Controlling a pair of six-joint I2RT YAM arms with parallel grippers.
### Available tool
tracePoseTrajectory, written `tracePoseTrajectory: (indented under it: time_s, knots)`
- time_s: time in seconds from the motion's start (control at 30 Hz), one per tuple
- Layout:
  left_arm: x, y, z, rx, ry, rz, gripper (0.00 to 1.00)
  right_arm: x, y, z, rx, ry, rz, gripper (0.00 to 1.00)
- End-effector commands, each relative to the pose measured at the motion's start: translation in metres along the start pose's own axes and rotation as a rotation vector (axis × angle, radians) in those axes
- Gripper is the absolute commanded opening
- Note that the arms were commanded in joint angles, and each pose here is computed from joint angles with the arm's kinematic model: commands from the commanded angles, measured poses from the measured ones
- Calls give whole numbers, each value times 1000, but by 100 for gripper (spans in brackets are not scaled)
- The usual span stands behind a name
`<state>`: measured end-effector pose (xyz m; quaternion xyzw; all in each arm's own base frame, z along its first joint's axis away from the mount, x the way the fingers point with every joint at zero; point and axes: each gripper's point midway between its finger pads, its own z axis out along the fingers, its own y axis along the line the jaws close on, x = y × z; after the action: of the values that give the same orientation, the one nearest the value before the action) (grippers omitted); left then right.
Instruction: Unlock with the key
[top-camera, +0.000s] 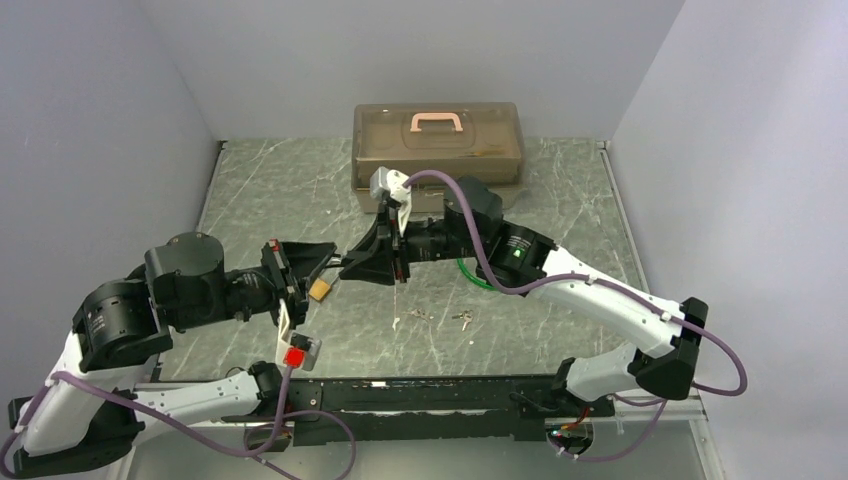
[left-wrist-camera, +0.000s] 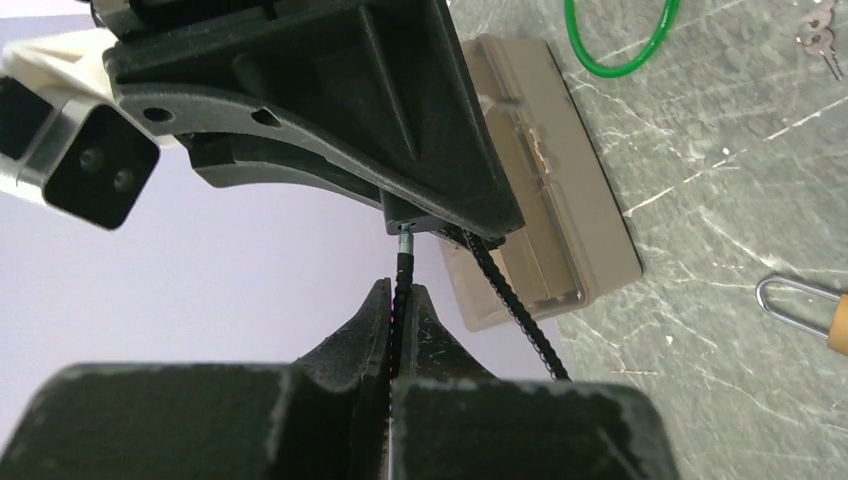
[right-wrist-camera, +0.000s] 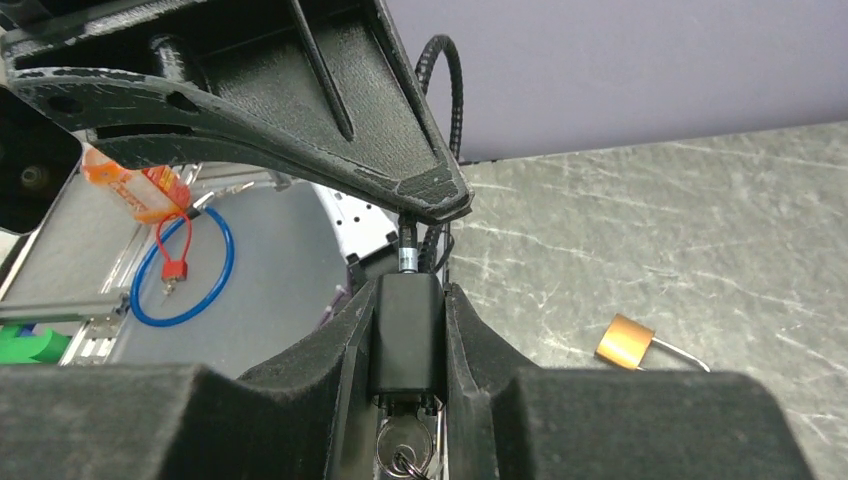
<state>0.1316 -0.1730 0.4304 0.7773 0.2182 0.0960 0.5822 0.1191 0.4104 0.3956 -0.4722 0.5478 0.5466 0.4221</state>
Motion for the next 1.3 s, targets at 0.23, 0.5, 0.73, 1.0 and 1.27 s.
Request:
tracePoseTrajectory:
  time_s: [0.23, 0.5, 0.73, 1.0, 1.27]
  knots:
    - [-17, 15, -23, -69, -82, -162, 0, -21, -35, -44, 199, -115, 54, 0]
    - [-10, -68, -25, 418, 21, -281, 0, -45, -49, -85, 294, -334, 51, 0]
    - [26, 28, -39, -118, 178, -305, 0, -14, -55, -106, 364, -325, 100, 0]
    - [-4, 30, -46, -83, 20, -407, 36, -7, -50, -94, 291, -299, 130, 0]
    - [-14, 36, -30, -42, -17, -589, 87, -20, -39, -79, 212, -177, 14, 0]
